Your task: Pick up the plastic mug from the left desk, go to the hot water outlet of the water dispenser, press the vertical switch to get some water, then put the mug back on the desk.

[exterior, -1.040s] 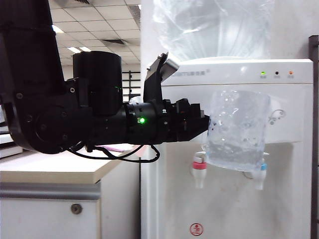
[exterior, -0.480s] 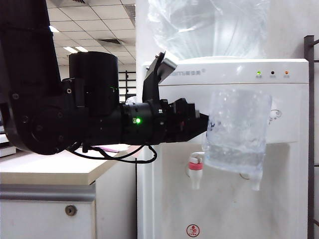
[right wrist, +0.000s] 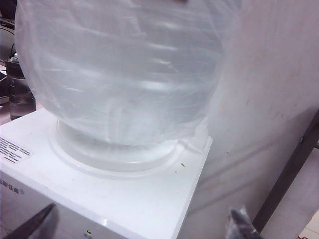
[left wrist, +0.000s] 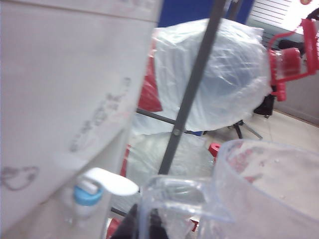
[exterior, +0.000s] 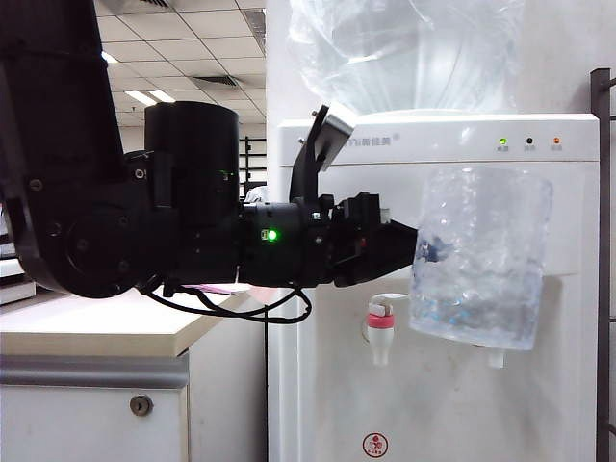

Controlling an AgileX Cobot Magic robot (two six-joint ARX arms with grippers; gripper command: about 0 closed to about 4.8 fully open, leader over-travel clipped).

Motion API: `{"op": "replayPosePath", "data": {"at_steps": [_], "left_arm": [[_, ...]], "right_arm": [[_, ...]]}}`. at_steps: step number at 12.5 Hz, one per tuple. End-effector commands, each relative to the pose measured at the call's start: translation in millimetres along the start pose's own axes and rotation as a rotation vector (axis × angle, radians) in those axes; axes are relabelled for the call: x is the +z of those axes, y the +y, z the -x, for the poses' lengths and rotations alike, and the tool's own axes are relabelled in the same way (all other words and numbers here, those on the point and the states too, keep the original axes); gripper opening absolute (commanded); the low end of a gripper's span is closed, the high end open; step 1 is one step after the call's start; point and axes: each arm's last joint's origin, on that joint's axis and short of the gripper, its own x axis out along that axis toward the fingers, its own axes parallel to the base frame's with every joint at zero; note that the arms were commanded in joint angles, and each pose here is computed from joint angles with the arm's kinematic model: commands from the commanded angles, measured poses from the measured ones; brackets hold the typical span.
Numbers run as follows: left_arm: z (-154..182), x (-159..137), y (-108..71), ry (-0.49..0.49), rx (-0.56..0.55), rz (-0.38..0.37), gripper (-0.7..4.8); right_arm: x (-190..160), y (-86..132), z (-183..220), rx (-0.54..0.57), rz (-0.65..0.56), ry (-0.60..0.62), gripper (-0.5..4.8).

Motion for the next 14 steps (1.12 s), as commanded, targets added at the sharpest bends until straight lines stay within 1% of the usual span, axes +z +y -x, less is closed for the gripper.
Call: {"op": "replayPosePath", "data": {"at_steps": [1, 11, 12, 14], "left_arm": [[-1.1, 4.5, -0.5, -0.022, -0.012, -0.014, -0.06], [-1.1, 4.5, -0.6, -0.022, -0.013, -0.014, -0.06], [-1.5, 0.7, -0.6, 0.012, -0.012, 0.009, -0.06], [-1.5, 0.2, -0.3, 0.015, -0.008, 0.012, -0.06]], "right_arm": [[3.2, 0.0, 0.8, 0.004, 0.007, -0.024, 4.40], [9.2, -0.5, 2.6, -0.002, 0.015, -0.075, 4.40], [10.0, 0.0, 4.7, -0.002, 0.017, -0.082, 4.40], [10.0, -0.1, 4.6, -0.004, 0.017, -0.083, 4.40]]}}
